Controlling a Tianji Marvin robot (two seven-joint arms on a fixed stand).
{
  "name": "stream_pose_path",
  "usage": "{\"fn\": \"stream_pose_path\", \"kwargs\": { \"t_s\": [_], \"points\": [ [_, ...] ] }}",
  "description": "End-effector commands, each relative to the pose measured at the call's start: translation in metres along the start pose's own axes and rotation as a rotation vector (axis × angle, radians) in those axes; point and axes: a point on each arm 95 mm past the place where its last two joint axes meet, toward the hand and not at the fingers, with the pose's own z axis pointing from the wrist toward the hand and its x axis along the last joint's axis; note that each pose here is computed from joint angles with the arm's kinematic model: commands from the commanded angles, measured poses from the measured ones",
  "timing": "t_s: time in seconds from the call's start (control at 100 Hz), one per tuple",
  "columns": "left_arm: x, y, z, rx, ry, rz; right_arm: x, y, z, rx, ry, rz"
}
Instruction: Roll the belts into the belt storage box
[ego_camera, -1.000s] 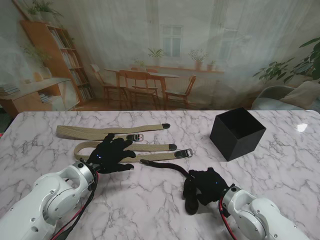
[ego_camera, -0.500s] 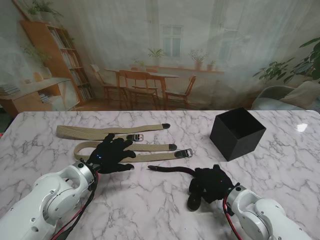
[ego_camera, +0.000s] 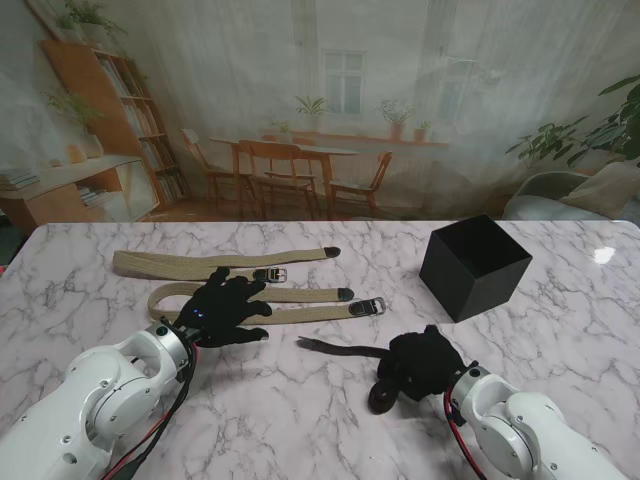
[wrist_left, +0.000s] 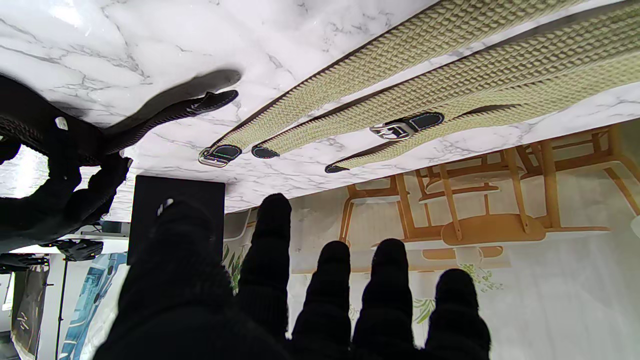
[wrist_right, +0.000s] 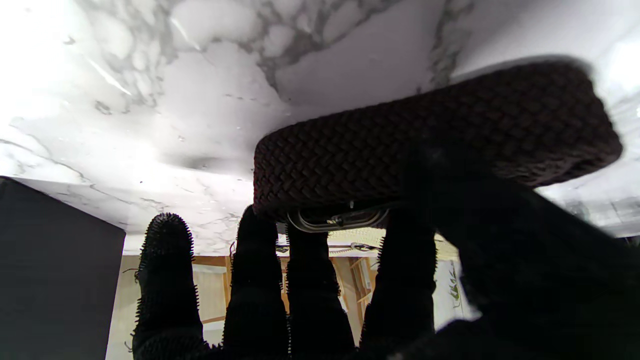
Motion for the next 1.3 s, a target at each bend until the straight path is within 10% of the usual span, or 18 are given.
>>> {"fn": "stream_pose_path", "kwargs": {
  "t_s": [0.0,0.33,1.29],
  "points": [
    [0.001,0.001,0.0,-0.014,0.003,-0.002,0.0,-0.011,-0.001,0.01,0.004,0.018],
    [0.001,0.001,0.0,-0.013,0.002,-0.002,0.001,-0.011,0.004,-0.126,0.023,0.054],
    [0.001,0.002,0.001,-0.017,0.002,0.001,0.004,-0.02,0.01,-0.188,0.066,0.052]
  ]
}}
